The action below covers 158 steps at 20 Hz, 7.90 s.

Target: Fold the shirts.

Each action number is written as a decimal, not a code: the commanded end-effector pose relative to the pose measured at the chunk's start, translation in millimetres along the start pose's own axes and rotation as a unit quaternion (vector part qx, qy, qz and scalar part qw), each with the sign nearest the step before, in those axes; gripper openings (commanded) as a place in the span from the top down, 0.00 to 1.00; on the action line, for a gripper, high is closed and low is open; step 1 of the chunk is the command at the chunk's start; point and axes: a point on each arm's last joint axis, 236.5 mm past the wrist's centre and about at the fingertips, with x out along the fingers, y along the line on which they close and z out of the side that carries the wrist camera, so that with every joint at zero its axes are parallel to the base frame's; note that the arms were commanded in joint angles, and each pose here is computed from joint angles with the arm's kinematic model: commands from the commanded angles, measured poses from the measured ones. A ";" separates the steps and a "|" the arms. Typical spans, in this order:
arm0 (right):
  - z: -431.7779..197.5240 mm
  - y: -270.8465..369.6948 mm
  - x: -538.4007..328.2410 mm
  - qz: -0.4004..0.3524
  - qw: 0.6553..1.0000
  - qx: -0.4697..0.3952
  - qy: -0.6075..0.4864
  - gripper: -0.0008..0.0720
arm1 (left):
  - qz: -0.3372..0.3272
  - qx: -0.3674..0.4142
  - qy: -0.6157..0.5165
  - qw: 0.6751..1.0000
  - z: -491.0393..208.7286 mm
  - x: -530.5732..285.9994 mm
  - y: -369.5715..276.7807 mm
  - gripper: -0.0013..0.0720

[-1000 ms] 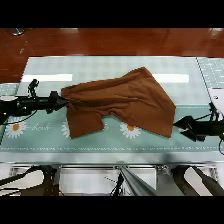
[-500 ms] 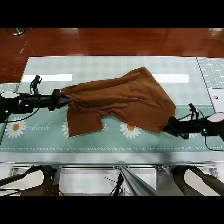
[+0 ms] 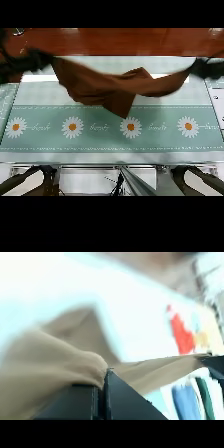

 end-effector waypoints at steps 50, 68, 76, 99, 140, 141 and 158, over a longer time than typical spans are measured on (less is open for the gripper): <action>-61.4 -113.1 147.2 0.009 0.974 0.088 0.209 0.96 | 0.236 -0.110 0.194 0.946 -88.3 38.2 215.4 0.95; -155.8 -129.4 54.4 -0.068 0.974 0.158 0.150 0.13 | 0.331 -0.297 0.309 0.841 -235.4 -162.7 232.0 0.02; -244.6 -43.6 70.1 0.057 0.973 0.177 0.136 0.13 | 0.229 -0.394 0.240 0.857 -317.2 -126.6 206.1 0.02; -324.1 -104.3 98.9 -0.050 0.920 0.294 0.256 0.13 | 0.202 -0.347 0.239 0.884 -327.7 -91.1 197.0 0.95; -142.2 -173.7 185.9 0.016 0.942 0.216 0.257 0.13 | 0.255 -0.163 0.208 0.930 -111.3 -39.3 249.6 0.03; -147.0 -161.3 196.8 0.034 0.940 0.213 0.266 0.13 | 0.241 -0.169 0.220 0.930 -126.9 -35.6 238.8 0.03; -140.9 -66.9 0.2 -0.032 0.989 0.045 0.136 0.96 | 0.126 0.092 0.355 0.922 -260.1 149.3 52.4 0.95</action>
